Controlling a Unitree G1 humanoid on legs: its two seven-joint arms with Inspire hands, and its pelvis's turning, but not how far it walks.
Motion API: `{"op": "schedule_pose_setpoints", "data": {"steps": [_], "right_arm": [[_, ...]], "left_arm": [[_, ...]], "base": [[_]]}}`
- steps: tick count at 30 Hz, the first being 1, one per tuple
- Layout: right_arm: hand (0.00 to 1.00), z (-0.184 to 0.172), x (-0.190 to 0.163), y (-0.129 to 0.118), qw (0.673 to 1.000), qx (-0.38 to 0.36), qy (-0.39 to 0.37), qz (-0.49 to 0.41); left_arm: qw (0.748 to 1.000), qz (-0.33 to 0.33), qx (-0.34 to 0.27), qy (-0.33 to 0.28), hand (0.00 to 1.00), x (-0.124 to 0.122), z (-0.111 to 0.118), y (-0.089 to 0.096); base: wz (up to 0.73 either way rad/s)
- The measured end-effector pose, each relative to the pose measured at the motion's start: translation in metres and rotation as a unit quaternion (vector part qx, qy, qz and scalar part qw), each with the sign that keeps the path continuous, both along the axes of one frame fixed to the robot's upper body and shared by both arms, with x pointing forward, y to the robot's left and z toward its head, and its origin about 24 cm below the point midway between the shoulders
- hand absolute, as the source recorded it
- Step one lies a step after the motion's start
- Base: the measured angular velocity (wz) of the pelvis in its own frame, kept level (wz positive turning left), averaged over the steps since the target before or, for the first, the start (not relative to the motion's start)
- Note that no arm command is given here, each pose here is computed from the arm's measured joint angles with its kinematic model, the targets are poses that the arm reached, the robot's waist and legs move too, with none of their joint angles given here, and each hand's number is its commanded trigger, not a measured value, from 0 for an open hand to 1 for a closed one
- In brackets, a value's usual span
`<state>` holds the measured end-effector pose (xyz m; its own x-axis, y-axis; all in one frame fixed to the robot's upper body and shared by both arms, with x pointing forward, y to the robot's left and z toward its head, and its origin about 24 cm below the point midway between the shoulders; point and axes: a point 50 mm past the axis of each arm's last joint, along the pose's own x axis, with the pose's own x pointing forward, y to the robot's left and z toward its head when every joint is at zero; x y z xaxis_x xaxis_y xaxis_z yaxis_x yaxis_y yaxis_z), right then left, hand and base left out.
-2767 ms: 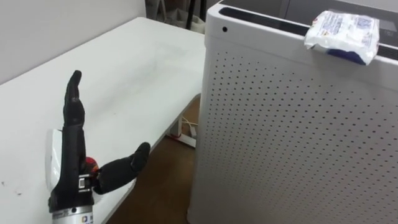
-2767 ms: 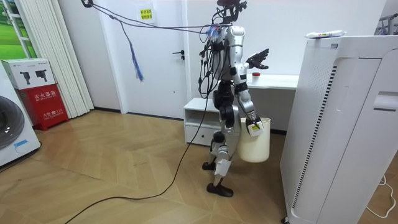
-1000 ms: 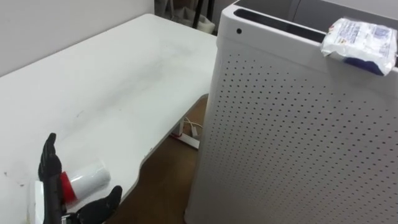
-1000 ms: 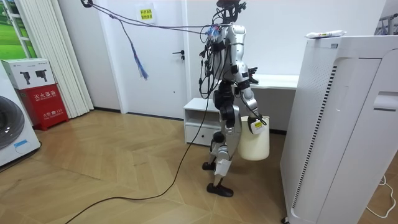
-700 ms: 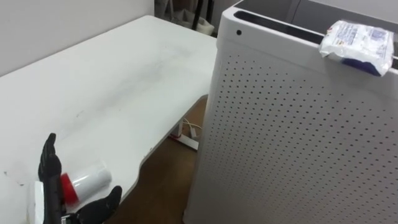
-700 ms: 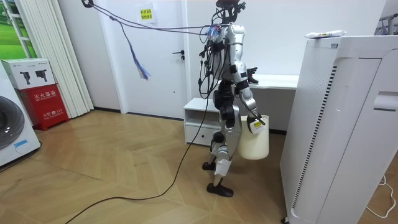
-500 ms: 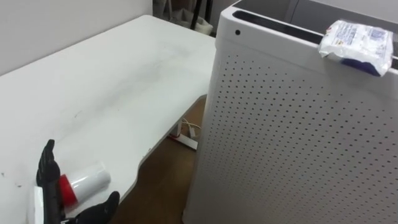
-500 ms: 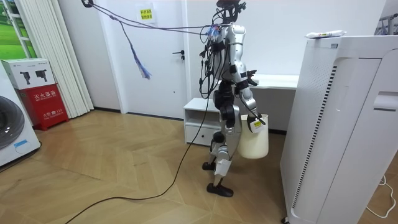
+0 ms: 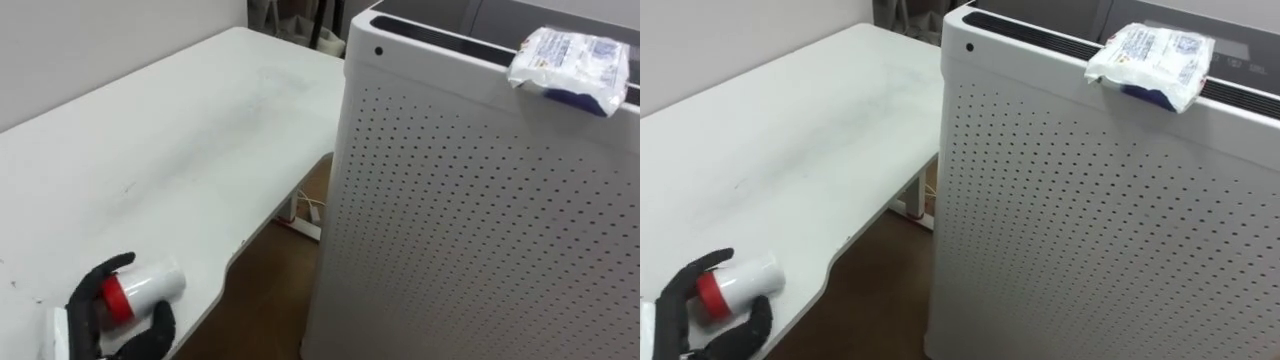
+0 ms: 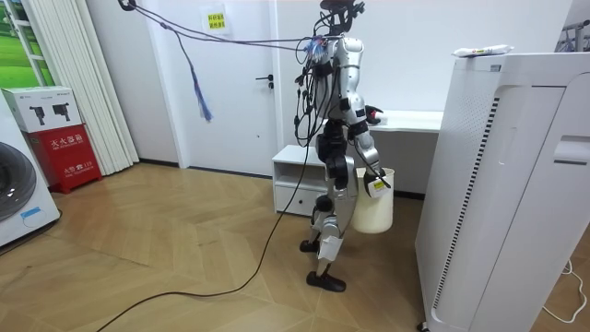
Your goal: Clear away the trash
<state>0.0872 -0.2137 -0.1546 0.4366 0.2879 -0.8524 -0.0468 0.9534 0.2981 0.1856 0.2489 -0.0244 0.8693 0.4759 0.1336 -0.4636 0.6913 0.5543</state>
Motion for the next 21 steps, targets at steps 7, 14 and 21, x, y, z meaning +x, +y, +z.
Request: {"op": "schedule_pose_setpoints", "data": {"steps": [7,14,21], "right_arm": [[1.0,0.0,-0.001,-0.001,1.0,0.0,0.007,-0.001],[1.0,-0.001,-0.002,-0.003,1.0,-0.002,0.016,-0.002],[1.0,0.001,0.003,-0.003,1.0,-0.001,0.01,-0.001]], "left_arm": [[1.0,0.014,0.025,0.013,1.0,0.008,0.001,0.012],[0.999,0.023,0.024,0.029,1.0,0.007,-0.005,0.014],[0.999,0.024,-0.026,0.021,1.0,0.01,-0.005,0.006]], "base": [[-0.02],[-0.03],[-0.02]]}}
